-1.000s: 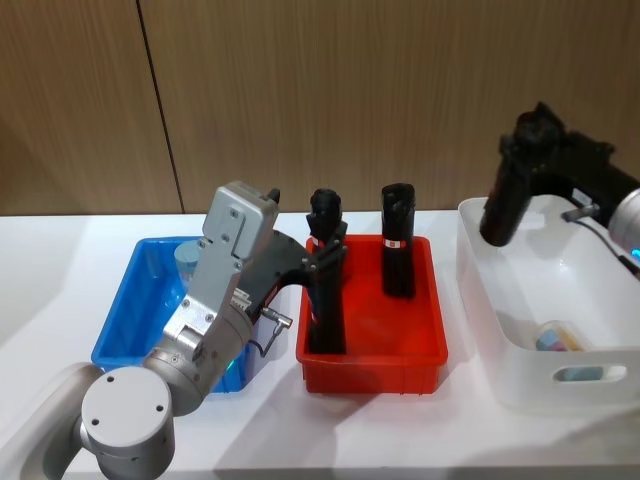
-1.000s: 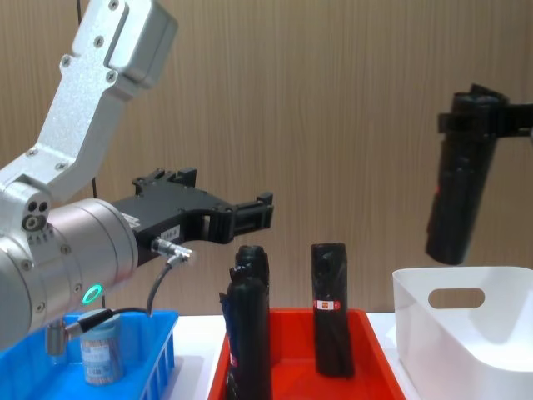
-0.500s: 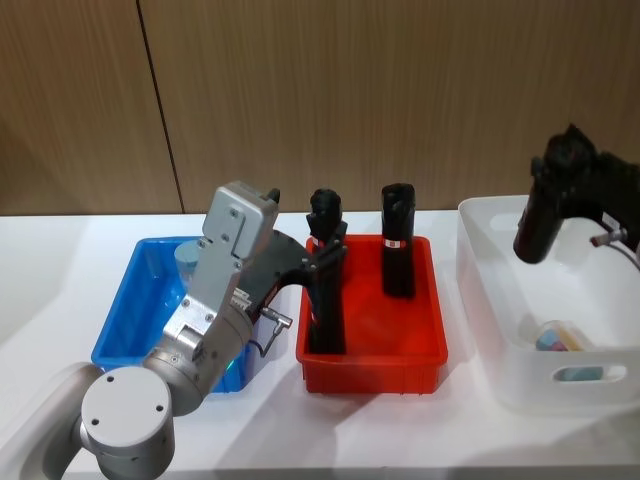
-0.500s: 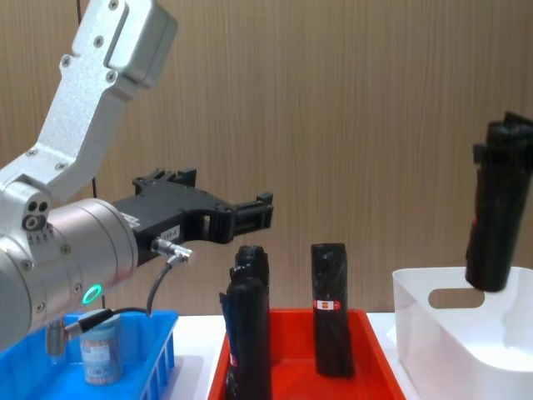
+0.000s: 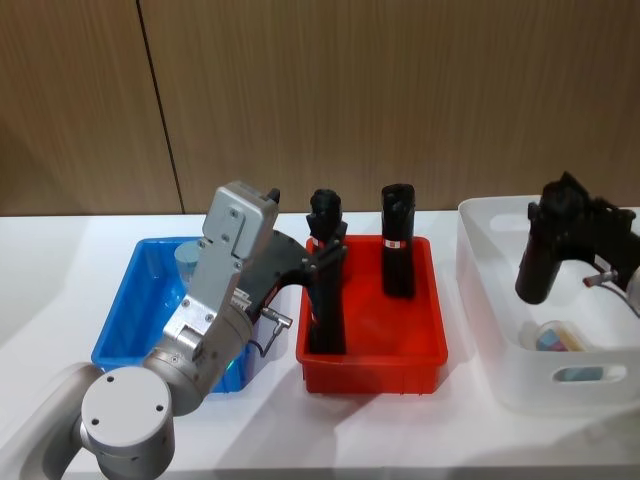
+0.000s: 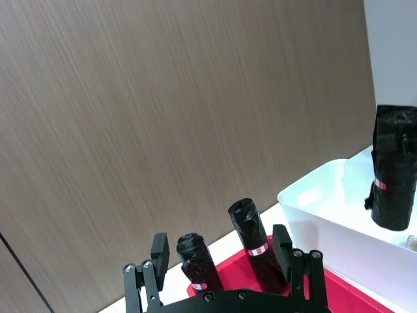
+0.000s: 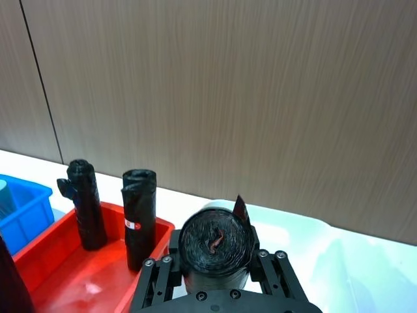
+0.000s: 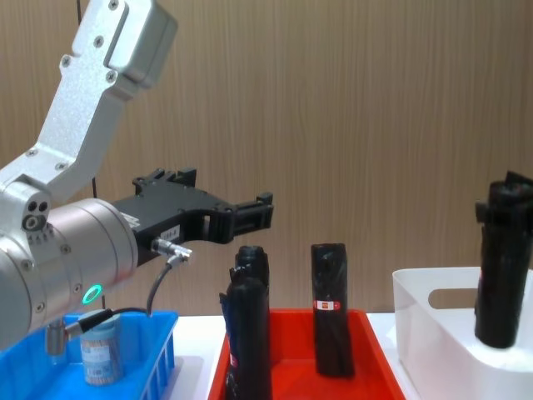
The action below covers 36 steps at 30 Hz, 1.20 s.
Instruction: Pick the cotton swabs from the blue box and place them into the white box.
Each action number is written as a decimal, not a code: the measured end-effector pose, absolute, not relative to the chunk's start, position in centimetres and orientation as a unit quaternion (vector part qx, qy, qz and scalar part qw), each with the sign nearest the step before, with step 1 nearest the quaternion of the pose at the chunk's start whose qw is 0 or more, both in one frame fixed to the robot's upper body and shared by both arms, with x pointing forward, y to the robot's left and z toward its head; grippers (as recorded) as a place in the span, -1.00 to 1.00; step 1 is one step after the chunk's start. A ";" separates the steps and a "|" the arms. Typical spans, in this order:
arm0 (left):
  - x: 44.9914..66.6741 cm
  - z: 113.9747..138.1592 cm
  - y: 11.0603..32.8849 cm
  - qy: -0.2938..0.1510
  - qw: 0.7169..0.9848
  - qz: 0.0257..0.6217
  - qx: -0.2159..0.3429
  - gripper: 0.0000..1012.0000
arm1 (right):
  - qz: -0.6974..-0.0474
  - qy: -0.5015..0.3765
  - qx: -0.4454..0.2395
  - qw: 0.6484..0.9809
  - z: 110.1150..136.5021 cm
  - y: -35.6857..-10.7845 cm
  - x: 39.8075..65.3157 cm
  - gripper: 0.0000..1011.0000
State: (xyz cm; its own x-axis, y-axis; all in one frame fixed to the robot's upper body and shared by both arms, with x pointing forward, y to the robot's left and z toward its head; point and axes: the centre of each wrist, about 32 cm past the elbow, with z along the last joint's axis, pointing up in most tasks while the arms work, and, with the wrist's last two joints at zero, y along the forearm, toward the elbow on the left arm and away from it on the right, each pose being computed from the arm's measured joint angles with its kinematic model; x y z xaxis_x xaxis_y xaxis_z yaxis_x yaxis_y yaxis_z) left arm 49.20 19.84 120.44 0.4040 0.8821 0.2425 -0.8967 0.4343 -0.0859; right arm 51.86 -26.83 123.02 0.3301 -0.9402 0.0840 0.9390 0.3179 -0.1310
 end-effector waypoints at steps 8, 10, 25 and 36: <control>49.2 120.4 19.8 -0.126 0.837 0.531 0.029 0.98 | -0.580 0.011 -0.083 0.810 122.0 -26.8 52.0 0.45; 49.2 120.4 19.8 -0.126 0.837 0.531 0.029 0.98 | -0.581 0.012 -0.083 0.810 121.8 -26.8 52.0 0.59; 49.2 120.4 19.8 -0.126 0.837 0.531 0.029 0.98 | -0.583 0.013 -0.083 0.808 121.3 -26.8 52.1 0.98; 49.2 120.4 19.8 -0.126 0.837 0.531 0.029 0.98 | -0.582 0.004 -0.072 0.810 120.8 -26.4 51.1 0.98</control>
State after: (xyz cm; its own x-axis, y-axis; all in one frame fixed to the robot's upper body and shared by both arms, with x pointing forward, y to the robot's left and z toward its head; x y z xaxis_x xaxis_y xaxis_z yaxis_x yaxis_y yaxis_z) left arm 49.20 19.84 120.44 0.4039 0.8821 0.2425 -0.8967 0.4342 -0.0859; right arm 51.06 -26.40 120.82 0.3219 -0.9436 0.0779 0.9425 0.3115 -0.1214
